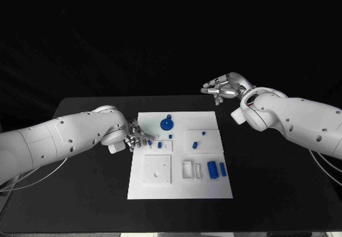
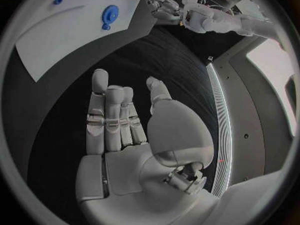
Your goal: Assemble the parts on the task board
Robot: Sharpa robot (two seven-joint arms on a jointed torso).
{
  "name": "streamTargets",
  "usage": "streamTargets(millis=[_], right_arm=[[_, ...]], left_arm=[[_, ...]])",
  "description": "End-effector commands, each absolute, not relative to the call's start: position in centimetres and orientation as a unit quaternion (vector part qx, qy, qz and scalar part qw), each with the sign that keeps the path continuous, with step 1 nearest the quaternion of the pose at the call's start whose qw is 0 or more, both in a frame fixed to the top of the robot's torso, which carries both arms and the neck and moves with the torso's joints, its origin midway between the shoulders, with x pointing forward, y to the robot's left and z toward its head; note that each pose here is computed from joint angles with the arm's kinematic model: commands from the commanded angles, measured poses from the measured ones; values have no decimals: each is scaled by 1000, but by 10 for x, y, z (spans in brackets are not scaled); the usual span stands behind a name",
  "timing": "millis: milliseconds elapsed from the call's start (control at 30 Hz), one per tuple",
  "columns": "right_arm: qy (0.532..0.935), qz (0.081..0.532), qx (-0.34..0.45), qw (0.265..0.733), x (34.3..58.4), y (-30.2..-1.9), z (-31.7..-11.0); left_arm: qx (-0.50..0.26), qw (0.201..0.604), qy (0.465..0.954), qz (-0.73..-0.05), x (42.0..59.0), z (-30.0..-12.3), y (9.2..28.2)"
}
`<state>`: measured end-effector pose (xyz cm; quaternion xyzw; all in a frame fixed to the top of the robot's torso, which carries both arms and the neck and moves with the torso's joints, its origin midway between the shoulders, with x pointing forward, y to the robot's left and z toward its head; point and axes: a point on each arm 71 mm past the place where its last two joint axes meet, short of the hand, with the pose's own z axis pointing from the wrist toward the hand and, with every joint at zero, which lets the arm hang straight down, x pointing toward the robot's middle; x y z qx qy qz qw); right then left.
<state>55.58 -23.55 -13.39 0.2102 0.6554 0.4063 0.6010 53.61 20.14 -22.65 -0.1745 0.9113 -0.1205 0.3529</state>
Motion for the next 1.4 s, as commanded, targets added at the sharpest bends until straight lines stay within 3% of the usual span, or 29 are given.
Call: streamTargets(millis=[33, 1400], right_arm=[[659, 410, 206, 597, 555, -234, -134], [660, 411, 205, 594, 555, -232, -136]], left_arm=[[-172, 344, 916, -116, 536, -227, 200], [-159, 346, 919, -104, 545, -237, 193]])
